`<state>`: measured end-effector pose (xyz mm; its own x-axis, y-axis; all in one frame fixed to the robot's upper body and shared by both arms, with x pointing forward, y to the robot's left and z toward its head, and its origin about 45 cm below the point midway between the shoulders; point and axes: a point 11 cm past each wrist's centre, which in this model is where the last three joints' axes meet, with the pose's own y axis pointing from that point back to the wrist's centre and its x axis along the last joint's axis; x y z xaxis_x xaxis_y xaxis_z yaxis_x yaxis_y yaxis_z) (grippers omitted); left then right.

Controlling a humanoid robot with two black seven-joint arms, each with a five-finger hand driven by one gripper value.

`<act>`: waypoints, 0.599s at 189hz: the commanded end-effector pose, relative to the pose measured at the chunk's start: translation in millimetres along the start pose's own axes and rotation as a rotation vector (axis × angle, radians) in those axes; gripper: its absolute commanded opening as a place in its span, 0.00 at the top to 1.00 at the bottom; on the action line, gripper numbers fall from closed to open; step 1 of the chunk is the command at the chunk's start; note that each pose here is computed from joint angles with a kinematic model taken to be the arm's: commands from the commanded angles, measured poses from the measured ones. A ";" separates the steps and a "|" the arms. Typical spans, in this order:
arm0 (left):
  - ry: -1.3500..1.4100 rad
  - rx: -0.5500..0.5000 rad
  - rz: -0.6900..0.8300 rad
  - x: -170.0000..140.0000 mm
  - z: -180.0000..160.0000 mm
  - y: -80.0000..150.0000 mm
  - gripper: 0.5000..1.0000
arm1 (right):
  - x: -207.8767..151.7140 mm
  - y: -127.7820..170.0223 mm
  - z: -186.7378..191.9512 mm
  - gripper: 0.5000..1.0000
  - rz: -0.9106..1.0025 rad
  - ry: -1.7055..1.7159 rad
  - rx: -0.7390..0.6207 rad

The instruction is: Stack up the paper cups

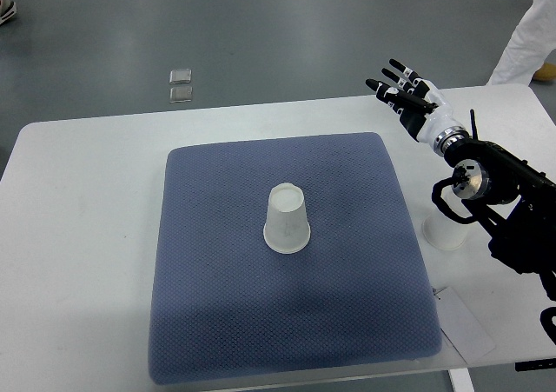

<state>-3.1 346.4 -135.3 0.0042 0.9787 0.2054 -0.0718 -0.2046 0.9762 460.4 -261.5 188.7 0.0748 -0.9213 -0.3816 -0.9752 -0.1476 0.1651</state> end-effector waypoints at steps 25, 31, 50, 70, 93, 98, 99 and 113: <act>0.000 0.000 -0.001 -0.3 0.0 0.0 0.00 | -2.0 -1.4 -4.4 0.17 -0.008 0.003 0.007; 0.000 0.000 -0.001 -0.3 0.0 0.0 0.00 | -3.1 -1.5 -4.9 0.17 -0.015 0.001 0.008; 0.000 0.000 -0.001 -0.3 0.0 0.0 0.00 | -5.6 -1.2 -3.5 0.17 -0.032 -0.002 0.004; 0.000 0.000 -0.001 -0.3 0.0 0.0 0.00 | -6.0 -1.0 -2.4 0.17 -0.034 -0.004 0.003; 0.000 0.000 -0.001 -0.3 0.0 0.0 0.00 | -5.5 -0.9 -2.5 0.17 -0.034 0.000 0.002; 0.000 0.000 -0.001 -0.3 0.0 0.0 0.00 | -5.5 -0.9 -2.5 0.17 -0.034 0.000 0.002; 0.000 0.000 -0.001 -0.3 0.0 0.0 0.00 | -5.5 -0.9 -2.5 0.17 -0.034 0.000 0.002; 0.000 0.000 -0.001 -0.3 0.0 0.0 0.00 | -5.1 -0.6 -1.8 0.17 -0.033 0.000 0.001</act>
<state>-3.1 346.1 -135.3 0.0042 0.9788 0.2046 -0.0719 -0.2038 0.9764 461.3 -257.1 192.8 0.1072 -0.9155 -0.3879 -0.9726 -0.1775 0.1502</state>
